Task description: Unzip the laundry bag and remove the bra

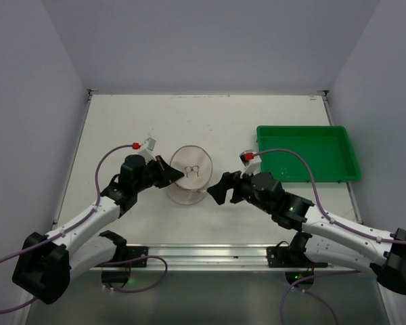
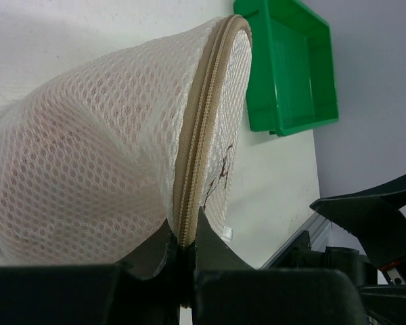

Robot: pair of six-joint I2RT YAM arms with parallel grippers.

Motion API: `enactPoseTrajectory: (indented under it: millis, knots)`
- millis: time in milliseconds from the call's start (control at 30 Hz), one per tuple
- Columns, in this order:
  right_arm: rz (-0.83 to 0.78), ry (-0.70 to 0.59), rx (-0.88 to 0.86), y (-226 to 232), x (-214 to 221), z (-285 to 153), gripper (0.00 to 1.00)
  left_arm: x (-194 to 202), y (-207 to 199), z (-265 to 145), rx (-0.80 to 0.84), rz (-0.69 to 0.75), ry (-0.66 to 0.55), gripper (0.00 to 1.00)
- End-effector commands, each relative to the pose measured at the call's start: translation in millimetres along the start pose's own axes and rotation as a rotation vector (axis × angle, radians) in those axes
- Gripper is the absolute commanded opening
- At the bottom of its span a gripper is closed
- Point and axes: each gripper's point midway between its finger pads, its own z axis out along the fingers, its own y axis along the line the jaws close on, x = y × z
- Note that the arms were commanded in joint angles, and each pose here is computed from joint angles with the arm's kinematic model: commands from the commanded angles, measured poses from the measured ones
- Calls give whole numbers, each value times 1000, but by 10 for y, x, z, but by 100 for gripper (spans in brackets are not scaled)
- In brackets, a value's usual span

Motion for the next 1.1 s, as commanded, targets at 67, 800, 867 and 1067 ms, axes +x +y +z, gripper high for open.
enactPoseTrajectory:
  millis: [67,800,867,1067]
  knots:
    - [-42,-64,-93,162,-117,101,77,-198,-306,12,87,21,-36,0]
    - [-152,121,-212,348,403,724,34,-38,-183,-54,45,-102,-5,0]
    - [-154,127,-210,357,401,748,34,-40,-189,-60,47,-105,-5,0]
    - [-157,133,-149,228,423,852,37,-33,-216,-79,59,-103,0,0]
